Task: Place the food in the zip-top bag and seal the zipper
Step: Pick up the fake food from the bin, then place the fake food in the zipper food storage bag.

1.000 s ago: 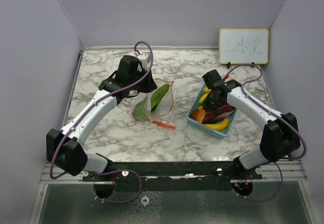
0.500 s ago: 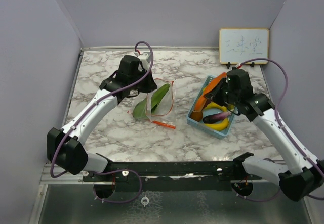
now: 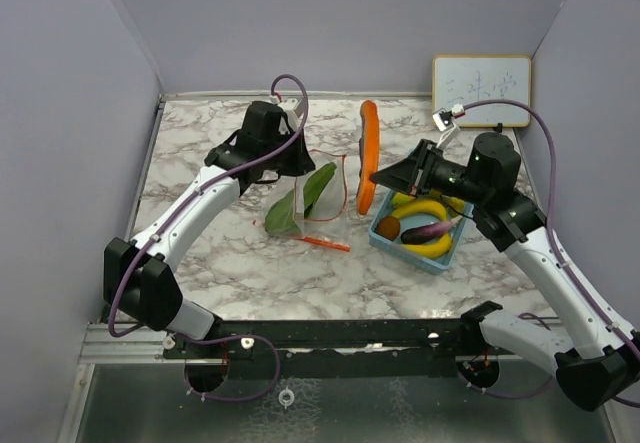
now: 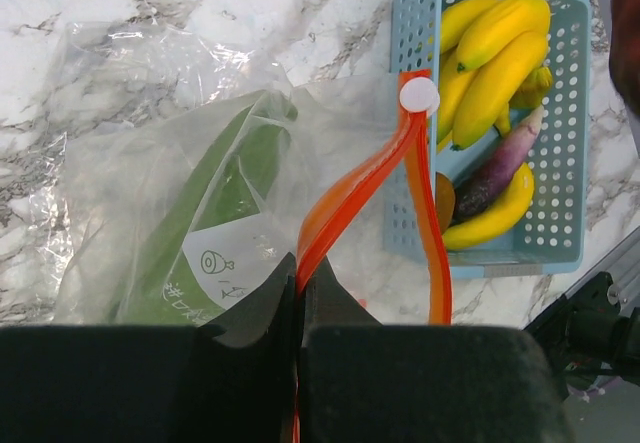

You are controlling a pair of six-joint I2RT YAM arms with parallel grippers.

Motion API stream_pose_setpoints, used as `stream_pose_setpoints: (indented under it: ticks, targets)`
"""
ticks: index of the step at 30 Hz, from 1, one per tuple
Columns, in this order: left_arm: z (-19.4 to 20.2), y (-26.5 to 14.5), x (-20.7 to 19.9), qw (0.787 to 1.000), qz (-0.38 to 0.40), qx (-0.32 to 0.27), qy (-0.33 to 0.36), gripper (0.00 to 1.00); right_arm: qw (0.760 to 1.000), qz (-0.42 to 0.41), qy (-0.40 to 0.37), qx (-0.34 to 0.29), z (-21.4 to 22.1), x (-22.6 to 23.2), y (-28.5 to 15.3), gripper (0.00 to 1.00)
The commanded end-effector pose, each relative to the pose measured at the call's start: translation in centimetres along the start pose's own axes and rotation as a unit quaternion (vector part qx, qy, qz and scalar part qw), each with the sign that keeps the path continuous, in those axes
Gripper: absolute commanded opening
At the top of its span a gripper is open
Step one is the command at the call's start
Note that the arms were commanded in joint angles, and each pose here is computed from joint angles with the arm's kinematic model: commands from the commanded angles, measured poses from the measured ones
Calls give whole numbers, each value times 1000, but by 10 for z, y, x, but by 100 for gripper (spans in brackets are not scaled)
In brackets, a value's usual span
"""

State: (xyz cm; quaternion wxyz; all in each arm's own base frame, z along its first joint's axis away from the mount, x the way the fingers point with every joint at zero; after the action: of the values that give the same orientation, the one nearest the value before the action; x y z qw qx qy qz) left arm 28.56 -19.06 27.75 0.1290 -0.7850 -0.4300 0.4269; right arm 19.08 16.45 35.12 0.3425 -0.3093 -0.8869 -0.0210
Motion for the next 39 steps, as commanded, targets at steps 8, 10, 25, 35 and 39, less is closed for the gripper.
stream_pose_setpoints:
  ticks: [8,10,25,35,39]
  targets:
    - [-28,-3,-18,999,24,-35,-5,0,972,-230,-11,48,6,39,-18,2]
    - [-28,-3,-18,999,23,-37,-5,0,974,-219,-3,50,9,36,-17,2]
    - [-38,-10,-21,997,11,-75,3,0,972,-164,115,123,41,10,-3,2]
    - [-36,-20,-25,995,36,-95,13,0,953,-87,231,174,30,-1,24,2]
    - [-35,-24,-26,994,43,-98,12,0,957,-81,237,148,24,-1,30,2]
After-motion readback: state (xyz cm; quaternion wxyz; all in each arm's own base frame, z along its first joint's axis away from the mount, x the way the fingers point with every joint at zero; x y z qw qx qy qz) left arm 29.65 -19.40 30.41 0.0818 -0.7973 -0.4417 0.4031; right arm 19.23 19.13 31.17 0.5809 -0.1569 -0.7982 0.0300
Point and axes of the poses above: each gripper's point midway between its finger pads, its own y axis out along the fingers, its own x axis along the line the jaws close on, z = x × y, the point moved 9 cm from there along -y, back along the fingers, and after that the axes turned 10 degrees about -y, right-handed, at the moved point
